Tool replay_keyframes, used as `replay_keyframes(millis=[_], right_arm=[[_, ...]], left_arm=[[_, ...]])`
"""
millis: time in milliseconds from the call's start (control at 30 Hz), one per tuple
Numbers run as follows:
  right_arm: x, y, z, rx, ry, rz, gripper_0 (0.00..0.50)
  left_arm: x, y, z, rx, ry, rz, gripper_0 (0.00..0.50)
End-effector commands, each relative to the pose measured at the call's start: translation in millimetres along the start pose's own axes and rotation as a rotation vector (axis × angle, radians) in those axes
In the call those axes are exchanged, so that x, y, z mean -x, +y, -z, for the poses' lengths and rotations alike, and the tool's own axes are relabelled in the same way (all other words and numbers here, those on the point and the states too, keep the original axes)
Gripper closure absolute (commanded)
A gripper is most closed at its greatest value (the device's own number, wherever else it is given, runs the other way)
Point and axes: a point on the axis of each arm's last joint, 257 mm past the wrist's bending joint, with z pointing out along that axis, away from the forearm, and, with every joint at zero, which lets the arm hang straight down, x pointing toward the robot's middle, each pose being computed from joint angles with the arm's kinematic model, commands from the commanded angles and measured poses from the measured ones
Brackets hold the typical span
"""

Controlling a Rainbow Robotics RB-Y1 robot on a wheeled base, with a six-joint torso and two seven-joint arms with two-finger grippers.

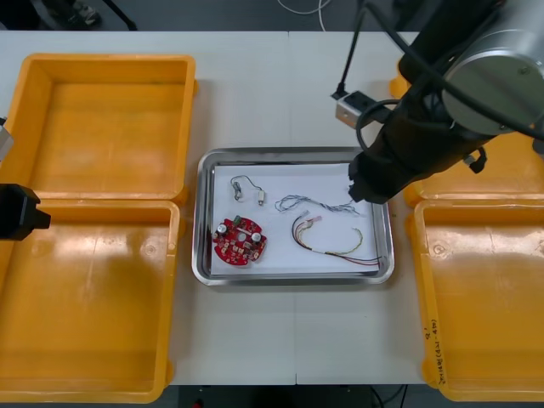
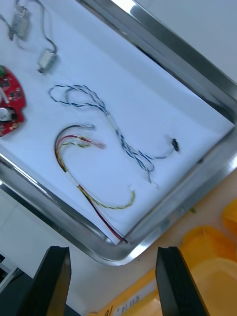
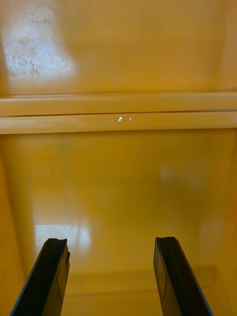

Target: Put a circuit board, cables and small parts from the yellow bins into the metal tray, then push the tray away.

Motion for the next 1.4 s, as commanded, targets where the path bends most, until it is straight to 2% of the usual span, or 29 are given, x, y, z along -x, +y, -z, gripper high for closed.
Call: replay_keyframes(millis=[33,367,600,733,967,1400], right_arm=[[28,48,-1,-0.011,-0.060,0.217,0.000],[24,93,-27,-0.027,-0.077,0.485,0.000],[9,104,-45,-0.015,-0.049,0.697,0.000],[1,110,-59,-0.030,-0.038,0.827,0.000],[-10,117,-81,-0.063,-0.031,0.904,0.000],[-37,125,-103,-0.060,0.016,0.952,0.000]], left_arm=[[3,14,15,0.046,-0.021,-0.075,0.000],[3,14,15,0.046,-0.021,-0.075,0.000],[3,14,15,0.046,-0.021,-0.075,0.000],[3,14,15,0.046,-0.021,-0.075,0.000],[3,14,15,0.046,-0.021,-0.075,0.000],[3,14,15,0.046,-0.021,-0.075,0.000]])
